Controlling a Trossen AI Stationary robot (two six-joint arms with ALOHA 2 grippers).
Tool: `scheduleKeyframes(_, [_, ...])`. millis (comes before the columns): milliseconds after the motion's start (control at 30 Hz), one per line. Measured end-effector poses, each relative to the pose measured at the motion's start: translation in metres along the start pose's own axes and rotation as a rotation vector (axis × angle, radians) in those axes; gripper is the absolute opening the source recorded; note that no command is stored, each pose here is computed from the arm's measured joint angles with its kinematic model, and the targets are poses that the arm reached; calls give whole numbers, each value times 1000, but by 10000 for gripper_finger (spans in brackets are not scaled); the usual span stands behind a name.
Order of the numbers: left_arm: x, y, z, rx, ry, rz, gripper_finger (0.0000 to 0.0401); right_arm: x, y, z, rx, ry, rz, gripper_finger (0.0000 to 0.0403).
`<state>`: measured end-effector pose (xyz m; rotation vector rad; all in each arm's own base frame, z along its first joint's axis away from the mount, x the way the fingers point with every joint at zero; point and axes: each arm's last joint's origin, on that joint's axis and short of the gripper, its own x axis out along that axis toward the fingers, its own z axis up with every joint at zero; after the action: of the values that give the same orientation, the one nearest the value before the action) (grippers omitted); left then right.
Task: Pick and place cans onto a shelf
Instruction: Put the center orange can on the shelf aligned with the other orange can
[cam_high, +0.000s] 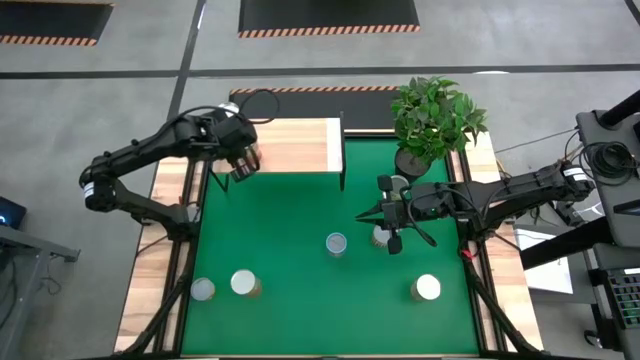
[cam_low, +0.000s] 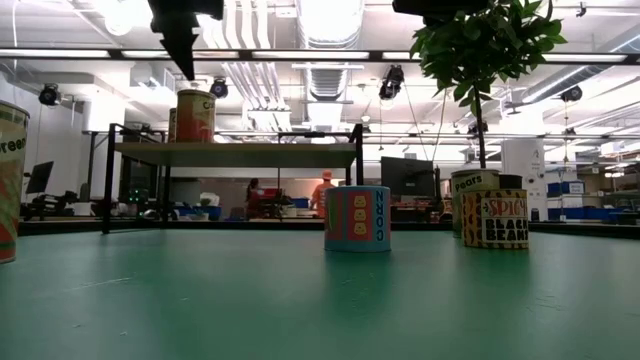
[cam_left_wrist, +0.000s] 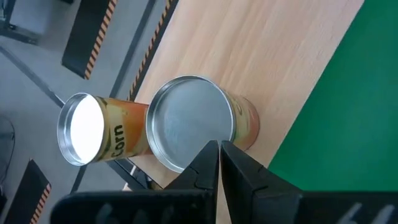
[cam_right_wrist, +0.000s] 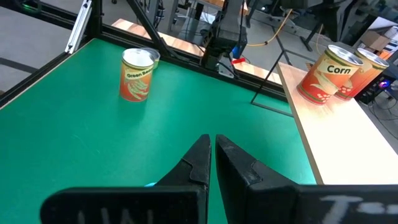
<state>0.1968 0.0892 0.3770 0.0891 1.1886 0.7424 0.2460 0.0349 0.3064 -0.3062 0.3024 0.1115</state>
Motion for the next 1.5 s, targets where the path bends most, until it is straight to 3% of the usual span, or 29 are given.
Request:
scheduleKeyframes(400, [14,6,-6,8,72,25,0,0,0,-2,2,16,4,13])
scheduleKeyframes(600, [11,11,-9,48,97,114,0,0,0,-2,3,16,3,13])
scheduleKeyframes(733, [8,14,-5,9,54,143,0,0,0,-2,3,16,3,13])
scheduleKeyframes(933, [10,9,6,-37,-55,-5,0,0,0,-2,3,16,3,13])
scheduleKeyframes(1500, [15,8,-2,1,34,-1,0,0,0,-3,9,32,-28,13])
